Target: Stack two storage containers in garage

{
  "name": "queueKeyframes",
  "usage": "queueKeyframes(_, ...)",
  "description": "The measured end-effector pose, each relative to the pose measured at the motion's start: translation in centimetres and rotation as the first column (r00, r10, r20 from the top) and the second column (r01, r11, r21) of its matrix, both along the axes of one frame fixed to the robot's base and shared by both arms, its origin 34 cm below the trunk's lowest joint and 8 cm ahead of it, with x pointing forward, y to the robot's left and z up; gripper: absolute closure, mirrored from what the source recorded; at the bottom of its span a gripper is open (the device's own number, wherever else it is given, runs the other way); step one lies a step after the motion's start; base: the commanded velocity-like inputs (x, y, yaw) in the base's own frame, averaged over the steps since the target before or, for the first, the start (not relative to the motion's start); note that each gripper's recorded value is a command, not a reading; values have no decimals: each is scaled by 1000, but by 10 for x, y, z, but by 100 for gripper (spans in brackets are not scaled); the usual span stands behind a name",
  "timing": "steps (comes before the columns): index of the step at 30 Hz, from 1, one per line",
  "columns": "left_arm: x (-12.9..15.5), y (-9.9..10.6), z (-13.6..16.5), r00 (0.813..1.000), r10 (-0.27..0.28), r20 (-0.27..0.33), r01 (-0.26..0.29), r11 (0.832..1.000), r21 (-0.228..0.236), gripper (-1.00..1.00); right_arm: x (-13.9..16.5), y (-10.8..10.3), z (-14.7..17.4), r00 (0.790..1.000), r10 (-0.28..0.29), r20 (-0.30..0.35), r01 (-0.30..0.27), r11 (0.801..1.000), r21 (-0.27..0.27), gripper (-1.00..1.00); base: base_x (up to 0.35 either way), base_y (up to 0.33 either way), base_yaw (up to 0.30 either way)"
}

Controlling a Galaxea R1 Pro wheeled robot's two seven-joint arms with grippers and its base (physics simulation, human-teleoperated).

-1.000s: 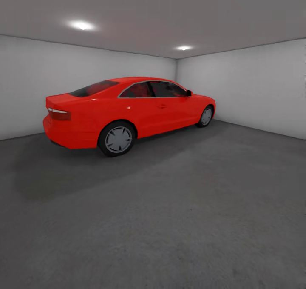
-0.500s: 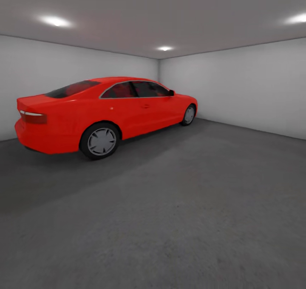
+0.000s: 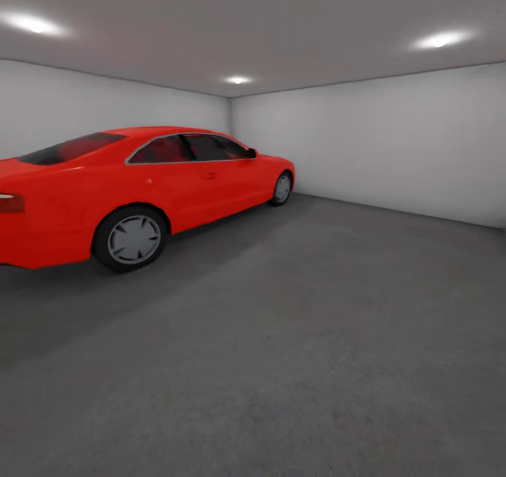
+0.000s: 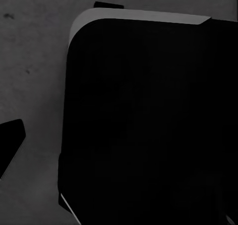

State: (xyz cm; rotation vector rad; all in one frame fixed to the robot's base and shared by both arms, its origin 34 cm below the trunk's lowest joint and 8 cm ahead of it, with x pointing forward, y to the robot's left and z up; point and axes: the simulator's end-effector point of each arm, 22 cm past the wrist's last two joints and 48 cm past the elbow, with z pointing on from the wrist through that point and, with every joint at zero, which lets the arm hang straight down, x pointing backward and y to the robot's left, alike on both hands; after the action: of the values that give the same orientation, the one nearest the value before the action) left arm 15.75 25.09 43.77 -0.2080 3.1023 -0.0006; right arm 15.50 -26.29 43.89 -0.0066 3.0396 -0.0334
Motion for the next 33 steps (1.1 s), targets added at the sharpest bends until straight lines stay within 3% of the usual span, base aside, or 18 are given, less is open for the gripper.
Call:
queueKeyframes(24, 0, 0, 0, 1000, -4, 0, 4, 1000, -1, -100, -3, 0, 0, 1000, 1, -6, -1, 1000, 1, -100, 1, 0, -289)
queueKeyframes(33, 0, 0, 0, 1000, -4, 1, 4, 1000, -1, -100, -4, 0, 0, 1000, 1, -7, -1, 1000, 0, -100, 153, 0, -289)
